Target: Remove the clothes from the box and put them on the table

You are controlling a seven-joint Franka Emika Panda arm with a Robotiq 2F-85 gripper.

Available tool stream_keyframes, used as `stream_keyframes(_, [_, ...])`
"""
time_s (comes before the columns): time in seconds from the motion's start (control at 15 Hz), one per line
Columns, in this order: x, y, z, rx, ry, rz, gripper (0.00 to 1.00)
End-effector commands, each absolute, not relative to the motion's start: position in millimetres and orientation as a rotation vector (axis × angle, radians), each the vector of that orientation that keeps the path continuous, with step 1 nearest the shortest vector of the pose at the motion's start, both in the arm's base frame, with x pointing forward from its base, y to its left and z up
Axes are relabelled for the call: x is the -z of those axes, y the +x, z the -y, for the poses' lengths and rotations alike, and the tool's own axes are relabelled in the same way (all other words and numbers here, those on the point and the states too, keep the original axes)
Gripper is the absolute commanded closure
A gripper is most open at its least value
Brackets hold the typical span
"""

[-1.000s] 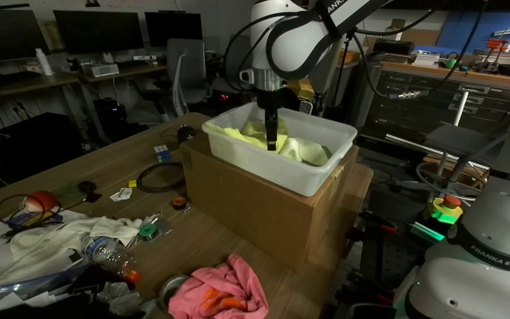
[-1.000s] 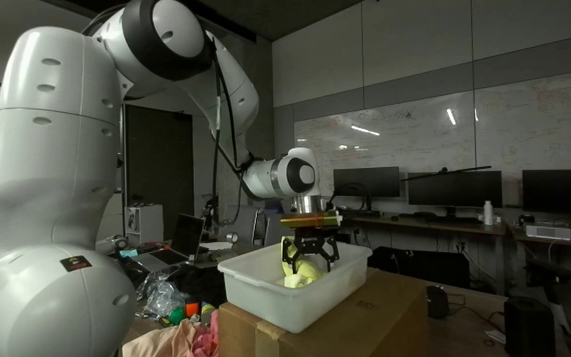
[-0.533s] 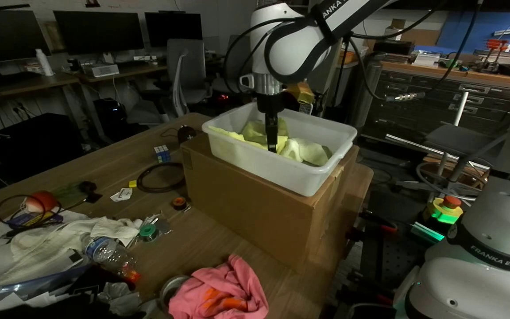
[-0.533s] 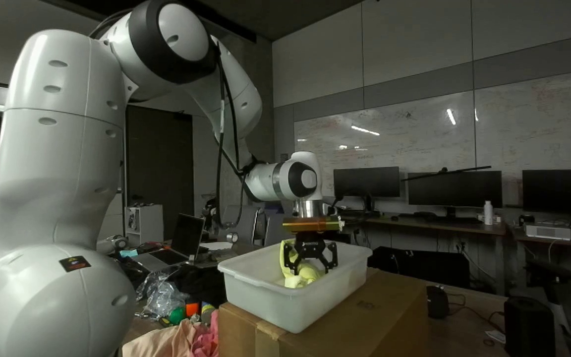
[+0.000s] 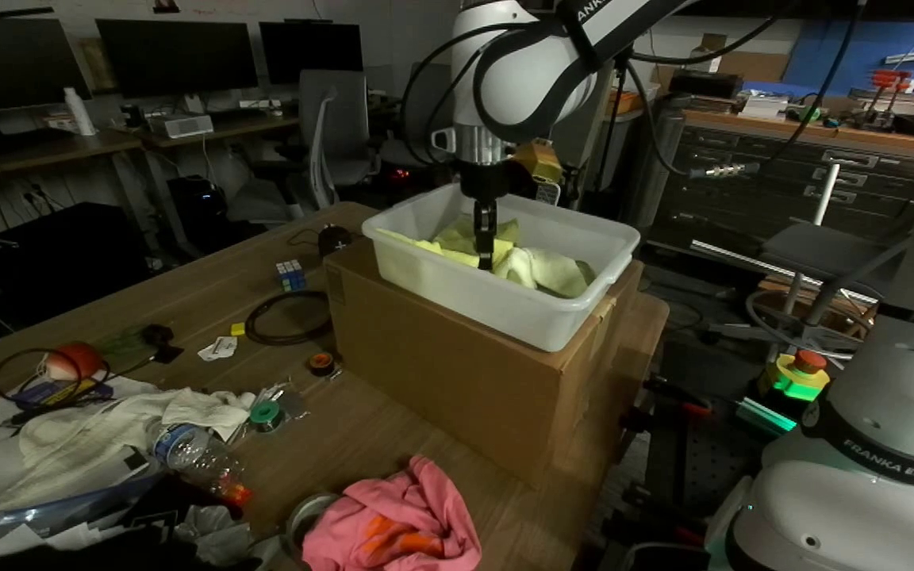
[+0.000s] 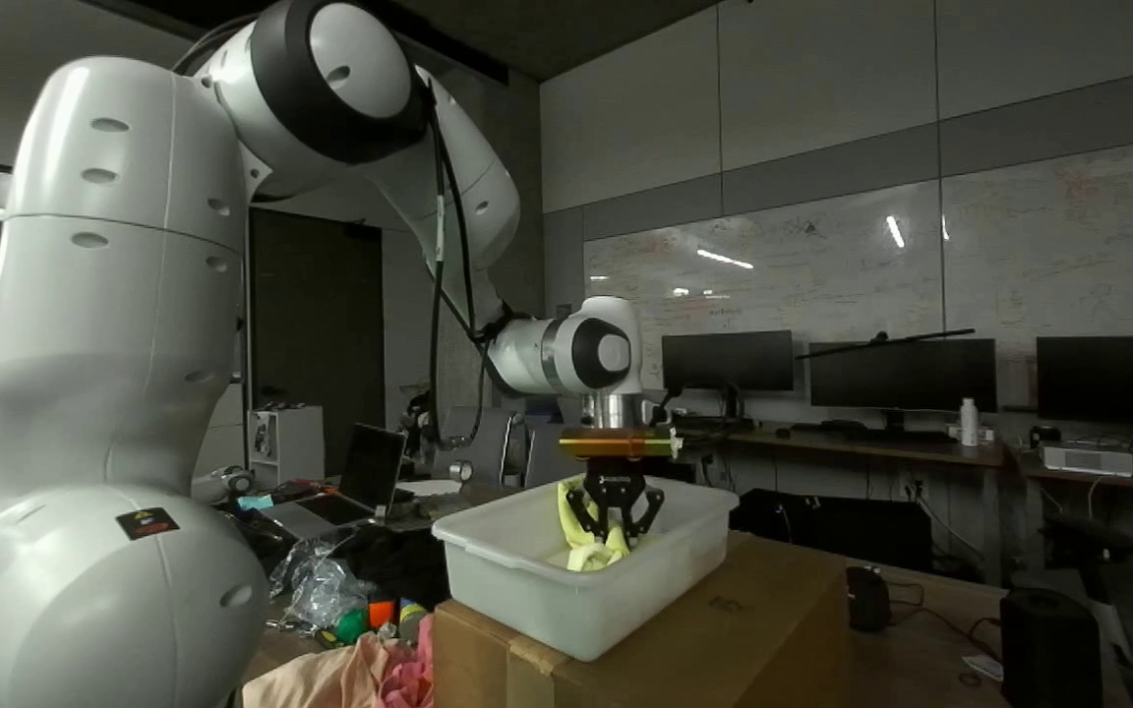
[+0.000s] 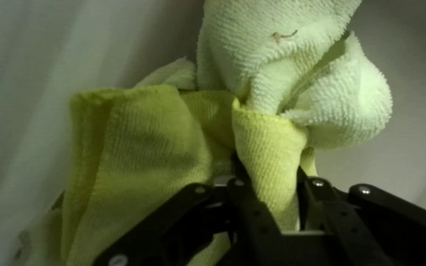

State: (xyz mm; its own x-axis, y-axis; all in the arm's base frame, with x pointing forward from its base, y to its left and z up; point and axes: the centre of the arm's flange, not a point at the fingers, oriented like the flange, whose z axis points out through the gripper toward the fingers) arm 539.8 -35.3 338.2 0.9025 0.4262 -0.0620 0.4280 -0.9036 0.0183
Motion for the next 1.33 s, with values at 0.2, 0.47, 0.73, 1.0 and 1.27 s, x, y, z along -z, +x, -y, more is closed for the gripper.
stream_keyframes(0.2, [-374.7, 512.4, 36.7, 0.004, 3.106, -0.528, 0.90])
stream_keyframes(0.47, [-429.1, 489.7, 28.3, -0.141, 3.138, -0.339, 0.90])
stream_keyframes(0.73, [-494.7, 469.3, 11.1, -0.336, 3.176, -0.077, 0.90])
stream_keyframes(1.0, [-559.6, 447.0, -15.6, -0.550, 3.208, 0.166, 0.90])
stream_keyframes(1.27, [-603.1, 429.0, -45.2, -0.724, 3.178, 0.344, 0.90])
